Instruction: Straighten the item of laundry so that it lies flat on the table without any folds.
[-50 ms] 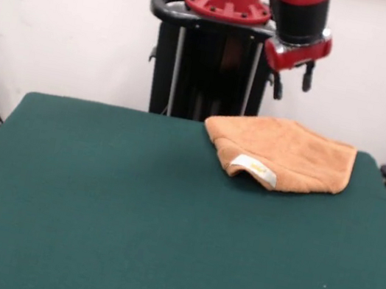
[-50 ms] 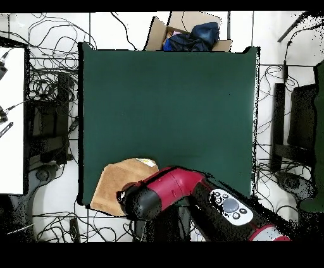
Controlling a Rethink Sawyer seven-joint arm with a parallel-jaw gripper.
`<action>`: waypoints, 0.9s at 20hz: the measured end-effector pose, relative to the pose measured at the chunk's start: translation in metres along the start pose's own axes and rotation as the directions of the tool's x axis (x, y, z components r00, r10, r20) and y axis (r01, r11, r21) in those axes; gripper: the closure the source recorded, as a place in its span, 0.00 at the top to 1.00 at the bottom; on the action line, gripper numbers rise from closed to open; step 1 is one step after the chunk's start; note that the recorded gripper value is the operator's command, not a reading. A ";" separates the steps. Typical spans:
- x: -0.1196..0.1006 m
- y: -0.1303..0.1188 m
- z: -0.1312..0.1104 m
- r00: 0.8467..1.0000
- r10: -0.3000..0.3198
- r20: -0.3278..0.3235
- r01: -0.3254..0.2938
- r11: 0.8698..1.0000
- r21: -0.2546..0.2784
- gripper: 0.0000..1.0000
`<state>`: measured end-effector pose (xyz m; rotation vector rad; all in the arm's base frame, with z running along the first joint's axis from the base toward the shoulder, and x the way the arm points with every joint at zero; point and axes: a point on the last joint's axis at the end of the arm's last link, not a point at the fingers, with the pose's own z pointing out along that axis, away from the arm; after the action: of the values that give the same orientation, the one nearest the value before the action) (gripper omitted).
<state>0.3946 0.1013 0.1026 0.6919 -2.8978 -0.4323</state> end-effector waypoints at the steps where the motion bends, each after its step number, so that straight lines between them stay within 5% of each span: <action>1: -0.001 -0.001 0.000 1.000 -0.009 0.000 0.009 1.000 0.004 1.00; 11: -0.007 -0.026 0.001 0.995 -0.086 -0.040 0.089 0.994 0.067 1.00; 18: -0.023 -0.046 -0.003 0.986 -0.165 -0.041 0.167 0.984 0.058 1.00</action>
<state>0.4352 0.0723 0.0897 0.9450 -2.8411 -0.3458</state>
